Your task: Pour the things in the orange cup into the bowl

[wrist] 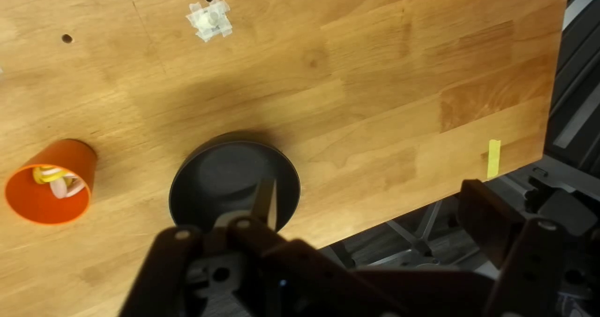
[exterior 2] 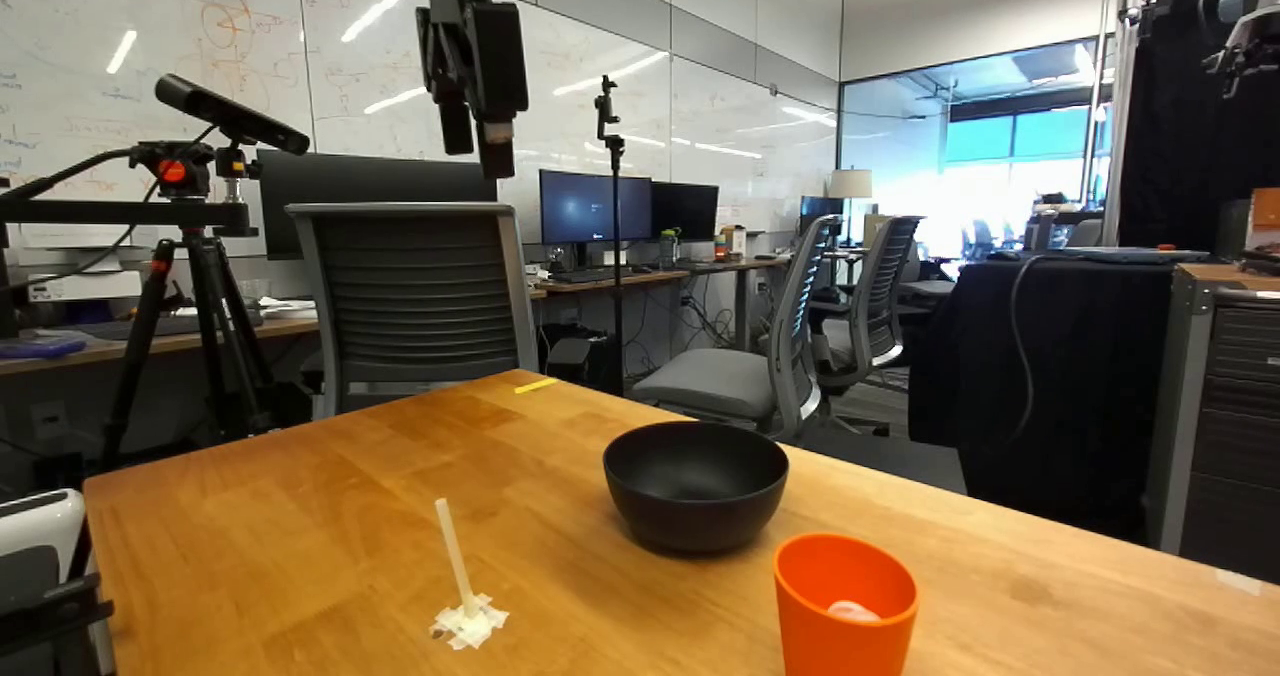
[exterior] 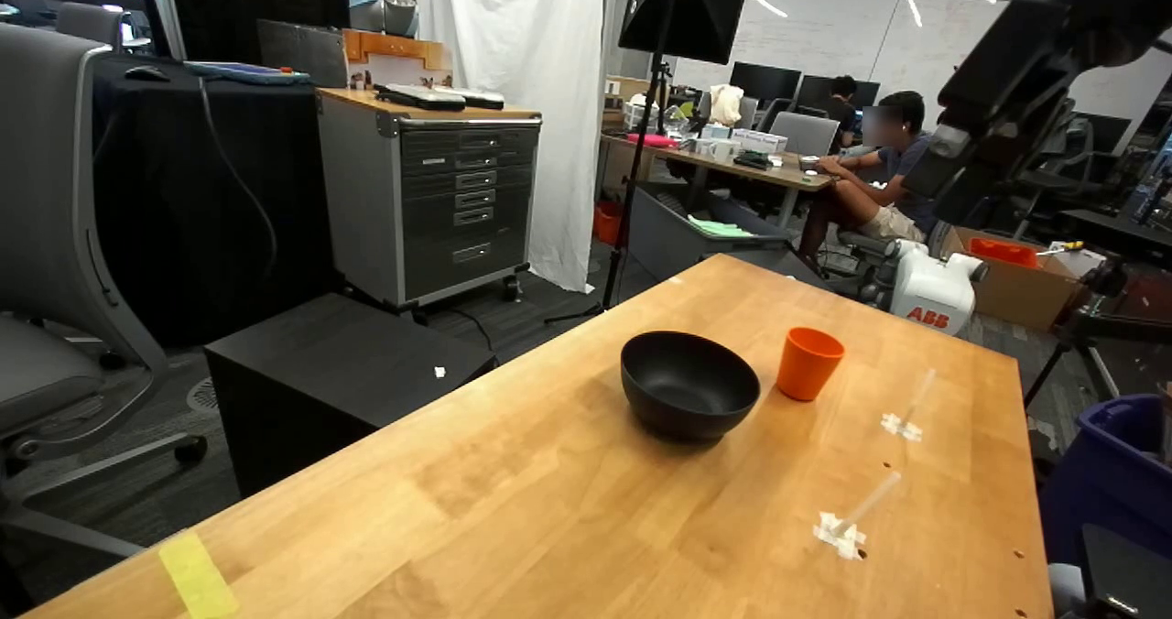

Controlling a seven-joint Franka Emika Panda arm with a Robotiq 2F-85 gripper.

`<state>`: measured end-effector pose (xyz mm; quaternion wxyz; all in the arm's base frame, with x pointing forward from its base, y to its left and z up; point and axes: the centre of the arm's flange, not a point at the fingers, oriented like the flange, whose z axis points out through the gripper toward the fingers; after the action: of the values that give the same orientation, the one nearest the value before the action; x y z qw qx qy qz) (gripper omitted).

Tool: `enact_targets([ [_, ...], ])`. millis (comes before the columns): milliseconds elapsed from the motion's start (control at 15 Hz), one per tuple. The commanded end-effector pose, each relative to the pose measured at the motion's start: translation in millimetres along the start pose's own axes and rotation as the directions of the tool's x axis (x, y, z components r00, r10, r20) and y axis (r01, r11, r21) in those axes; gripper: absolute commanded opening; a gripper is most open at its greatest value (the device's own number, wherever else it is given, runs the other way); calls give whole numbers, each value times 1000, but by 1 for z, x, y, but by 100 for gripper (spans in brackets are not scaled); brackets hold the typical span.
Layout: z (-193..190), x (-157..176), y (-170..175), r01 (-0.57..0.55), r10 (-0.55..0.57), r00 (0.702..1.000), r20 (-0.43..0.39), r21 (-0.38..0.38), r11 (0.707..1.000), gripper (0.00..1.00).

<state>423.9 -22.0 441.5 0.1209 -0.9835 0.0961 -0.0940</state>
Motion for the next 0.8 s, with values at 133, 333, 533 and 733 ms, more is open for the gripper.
enact_targets([
  [133, 0, 0, 0, 0, 0, 1000, 0, 0, 1000, 100],
  [333, 0, 0, 0, 0, 0, 1000, 0, 0, 1000, 100],
  [533, 0, 0, 0, 0, 0, 1000, 0, 0, 1000, 100],
  [733, 1, 2, 2, -7, 7, 1000, 3, -2, 1000, 100],
])
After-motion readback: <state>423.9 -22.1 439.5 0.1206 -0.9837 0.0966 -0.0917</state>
